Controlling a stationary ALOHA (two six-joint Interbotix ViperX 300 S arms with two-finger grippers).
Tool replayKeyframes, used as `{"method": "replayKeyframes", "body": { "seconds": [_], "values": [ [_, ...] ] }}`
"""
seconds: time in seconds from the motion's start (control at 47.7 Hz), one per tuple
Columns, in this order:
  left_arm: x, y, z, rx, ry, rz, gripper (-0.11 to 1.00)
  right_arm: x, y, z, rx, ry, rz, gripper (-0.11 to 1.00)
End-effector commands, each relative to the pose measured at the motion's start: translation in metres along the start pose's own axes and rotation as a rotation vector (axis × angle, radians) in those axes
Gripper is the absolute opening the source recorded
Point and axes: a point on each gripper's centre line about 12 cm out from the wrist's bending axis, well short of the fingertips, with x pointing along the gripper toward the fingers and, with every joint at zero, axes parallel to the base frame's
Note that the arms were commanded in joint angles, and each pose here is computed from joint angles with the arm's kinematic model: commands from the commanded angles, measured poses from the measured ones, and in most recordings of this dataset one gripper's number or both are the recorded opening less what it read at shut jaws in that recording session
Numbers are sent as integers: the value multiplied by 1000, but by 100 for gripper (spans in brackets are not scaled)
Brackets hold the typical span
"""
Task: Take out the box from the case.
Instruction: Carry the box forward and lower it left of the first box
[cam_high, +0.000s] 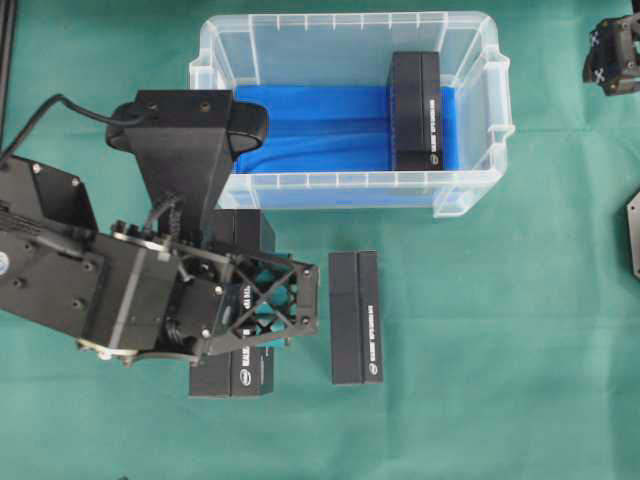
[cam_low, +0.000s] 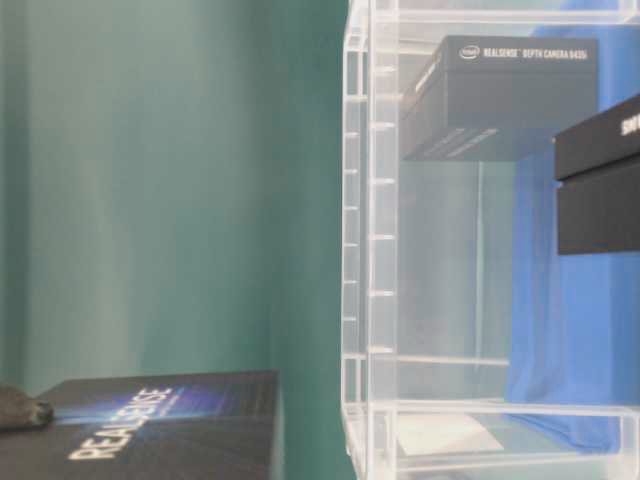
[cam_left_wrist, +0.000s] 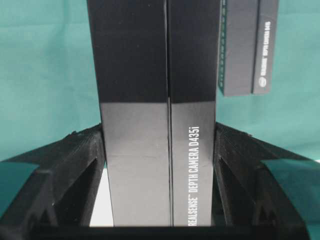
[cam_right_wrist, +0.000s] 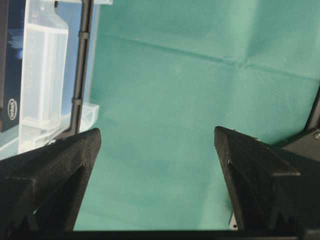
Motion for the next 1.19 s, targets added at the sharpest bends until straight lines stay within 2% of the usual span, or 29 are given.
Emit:
{"method": "replayKeyframes", "body": {
  "seconds": [0.0,0.21,0.461,0.67,0.88,1.173],
  "values": [
    [-15,6,2,0,9,-43,60,-3,2,1,1,-7,10,91],
    [0,4,-2,5,8,-44,60,-3,2,1,1,-6,9,91],
    [47,8,-13,40,5,-34,60,-3,1,1,1,-4,5,91],
    [94,20,-16,33,0,-32,60,-2,1,1,1,-3,2,91],
    [136,30,-20,11,17,-62,60,-2,1,1,0,0,-2,91],
    [180,36,-25,9,14,-32,60,-1,1,1,0,1,-4,91]
  ]
}}
